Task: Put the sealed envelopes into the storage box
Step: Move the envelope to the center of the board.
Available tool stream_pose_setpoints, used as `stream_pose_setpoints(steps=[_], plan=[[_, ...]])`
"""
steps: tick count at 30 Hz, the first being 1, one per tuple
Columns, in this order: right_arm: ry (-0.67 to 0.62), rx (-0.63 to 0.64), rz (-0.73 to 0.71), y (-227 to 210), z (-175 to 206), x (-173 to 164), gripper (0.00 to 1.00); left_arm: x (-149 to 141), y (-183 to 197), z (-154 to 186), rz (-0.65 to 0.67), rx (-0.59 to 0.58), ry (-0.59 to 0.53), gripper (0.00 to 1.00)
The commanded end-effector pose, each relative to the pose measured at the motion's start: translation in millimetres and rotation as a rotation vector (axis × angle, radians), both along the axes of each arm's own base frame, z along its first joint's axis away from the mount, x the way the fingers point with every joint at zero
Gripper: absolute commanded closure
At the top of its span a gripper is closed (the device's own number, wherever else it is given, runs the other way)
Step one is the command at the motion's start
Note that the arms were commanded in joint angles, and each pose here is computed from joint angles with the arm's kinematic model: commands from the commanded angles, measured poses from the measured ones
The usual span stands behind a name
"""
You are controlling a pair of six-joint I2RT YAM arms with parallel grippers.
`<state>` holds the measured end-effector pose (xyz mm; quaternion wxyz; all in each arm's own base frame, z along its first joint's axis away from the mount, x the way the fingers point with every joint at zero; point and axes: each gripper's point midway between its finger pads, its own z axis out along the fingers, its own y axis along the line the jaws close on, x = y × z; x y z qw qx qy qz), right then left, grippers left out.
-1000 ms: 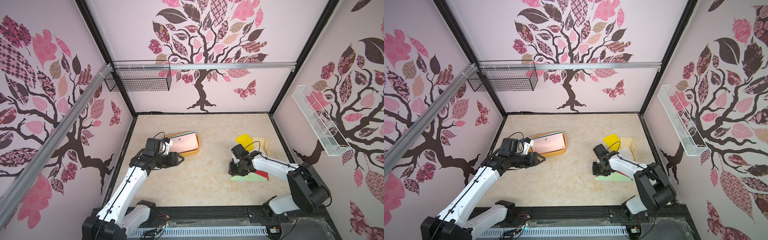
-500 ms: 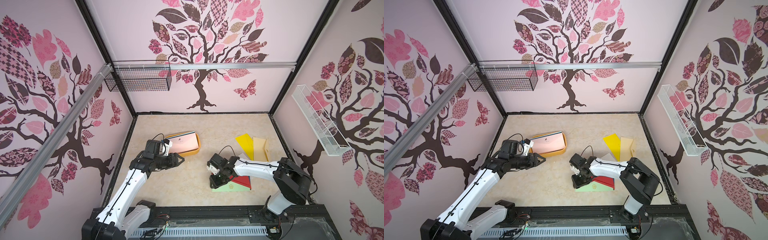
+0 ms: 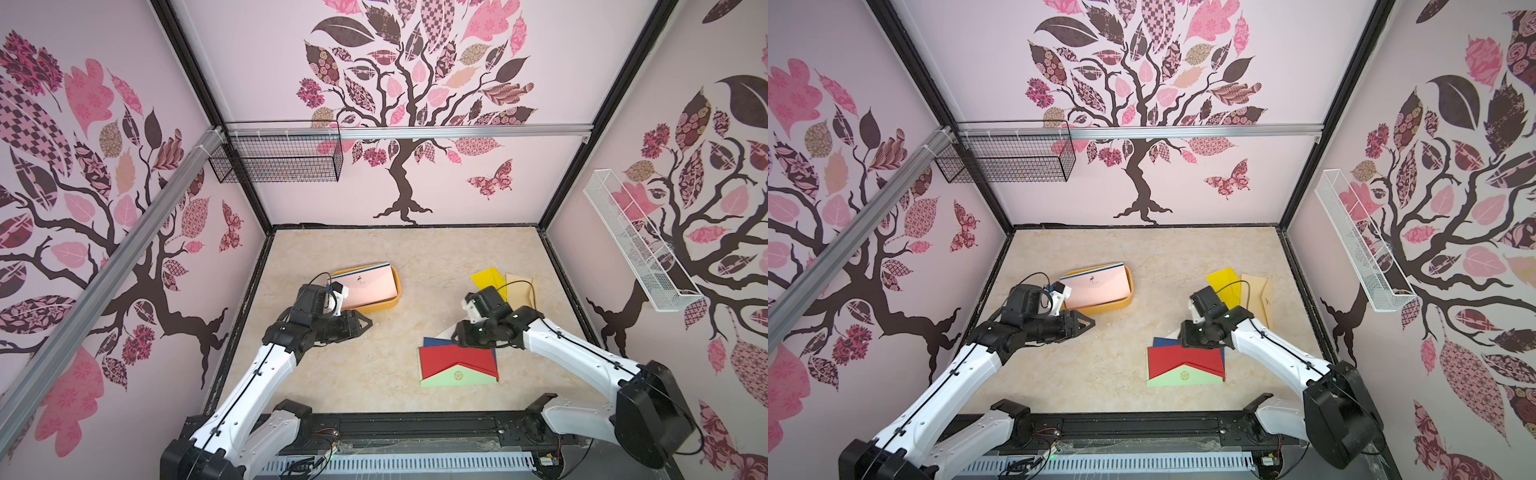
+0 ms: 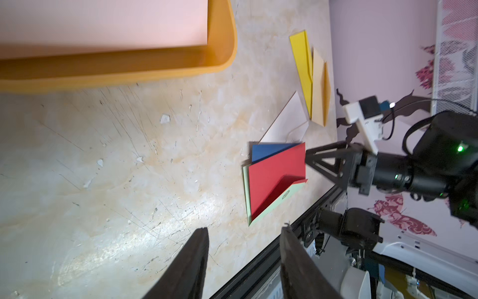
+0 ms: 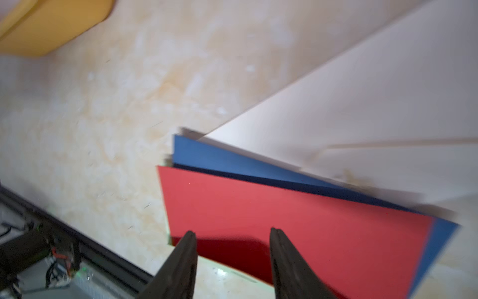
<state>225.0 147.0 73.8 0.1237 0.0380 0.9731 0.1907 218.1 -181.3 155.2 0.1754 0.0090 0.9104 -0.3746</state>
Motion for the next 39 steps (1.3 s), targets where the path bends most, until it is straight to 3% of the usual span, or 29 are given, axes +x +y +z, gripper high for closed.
stream_pose_setpoints(steps=[1, 10, 20, 24, 34, 39], plan=[[0.038, -0.021, -0.094, -25.3, -8.1, -2.1, 0.49, -2.0, -22.7, -11.0, -0.047, 0.022, -0.002, 0.52], [0.099, -0.065, -0.124, -30.7, -18.2, 23.6, 0.51, -15.6, -63.9, -61.1, -0.146, 0.101, 0.060, 0.52], [0.184, -0.031, -0.142, -32.3, -44.3, -11.1, 0.53, -25.2, -84.7, -93.6, -0.181, 0.119, 0.099, 0.53], [0.193, -0.024, -0.141, -27.7, -52.6, -10.4, 0.53, -26.3, -86.4, -101.8, -0.185, 0.125, 0.125, 0.53], [0.179, -0.057, 0.098, 34.7, -56.2, 38.4, 0.53, -33.3, -66.5, -91.7, -0.134, 0.153, 0.096, 0.52], [0.098, 0.054, 0.272, 91.3, -34.6, 70.4, 0.53, -39.9, -49.7, -92.3, -0.103, 0.189, 0.081, 0.51]])
